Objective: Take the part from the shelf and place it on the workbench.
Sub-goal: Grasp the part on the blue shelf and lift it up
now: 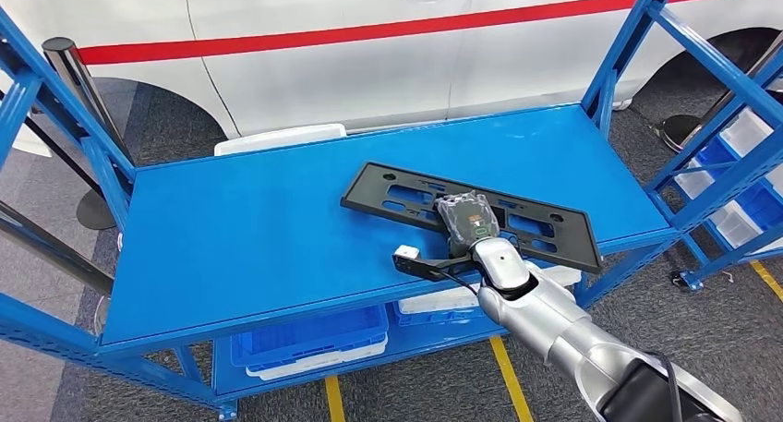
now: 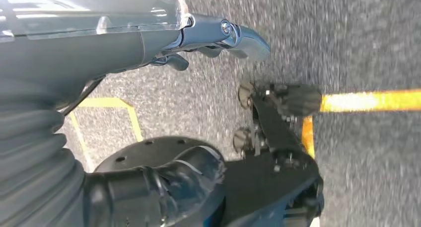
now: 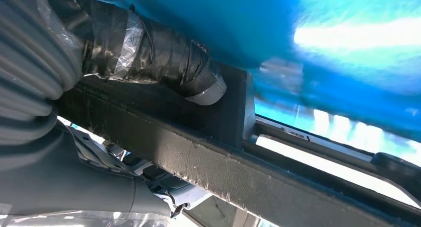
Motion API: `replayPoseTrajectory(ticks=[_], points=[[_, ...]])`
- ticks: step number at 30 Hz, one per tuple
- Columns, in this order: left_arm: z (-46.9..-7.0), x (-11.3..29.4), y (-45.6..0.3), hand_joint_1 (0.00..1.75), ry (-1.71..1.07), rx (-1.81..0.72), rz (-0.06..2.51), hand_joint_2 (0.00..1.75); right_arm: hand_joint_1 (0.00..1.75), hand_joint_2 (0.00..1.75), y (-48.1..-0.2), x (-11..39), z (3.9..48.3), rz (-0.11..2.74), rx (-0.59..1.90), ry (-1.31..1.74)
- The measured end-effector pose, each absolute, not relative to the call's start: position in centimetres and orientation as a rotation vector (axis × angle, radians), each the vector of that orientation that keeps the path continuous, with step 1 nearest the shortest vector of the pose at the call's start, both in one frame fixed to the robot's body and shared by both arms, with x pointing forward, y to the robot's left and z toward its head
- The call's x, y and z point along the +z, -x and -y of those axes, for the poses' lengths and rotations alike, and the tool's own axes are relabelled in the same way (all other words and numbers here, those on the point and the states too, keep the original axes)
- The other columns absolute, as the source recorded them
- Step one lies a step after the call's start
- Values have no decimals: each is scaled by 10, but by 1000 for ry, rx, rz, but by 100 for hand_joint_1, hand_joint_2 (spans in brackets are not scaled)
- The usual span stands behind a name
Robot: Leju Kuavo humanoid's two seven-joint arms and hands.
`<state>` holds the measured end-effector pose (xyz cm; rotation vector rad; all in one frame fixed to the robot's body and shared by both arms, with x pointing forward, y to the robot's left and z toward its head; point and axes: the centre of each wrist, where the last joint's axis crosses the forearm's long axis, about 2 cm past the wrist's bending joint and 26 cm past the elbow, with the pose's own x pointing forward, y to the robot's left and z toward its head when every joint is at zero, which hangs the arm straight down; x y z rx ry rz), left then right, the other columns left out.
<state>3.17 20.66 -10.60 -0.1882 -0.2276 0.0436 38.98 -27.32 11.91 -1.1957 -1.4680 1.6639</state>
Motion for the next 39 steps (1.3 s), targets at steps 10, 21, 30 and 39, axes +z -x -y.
replayPoseTrajectory(ticks=[10,21,30,39], points=[[-207,-106,-32,0,202,54,204,175,175,175,-393,142,277,1612,1616,1169],[-213,-108,-25,0,186,66,168,175,175,175,-381,195,265,1920,1503,1178],[-205,-107,-21,0,114,157,165,175,175,175,-369,207,238,2027,1500,1174],[-199,-106,-18,0,112,172,161,175,175,175,-359,209,197,2071,1465,1167]])
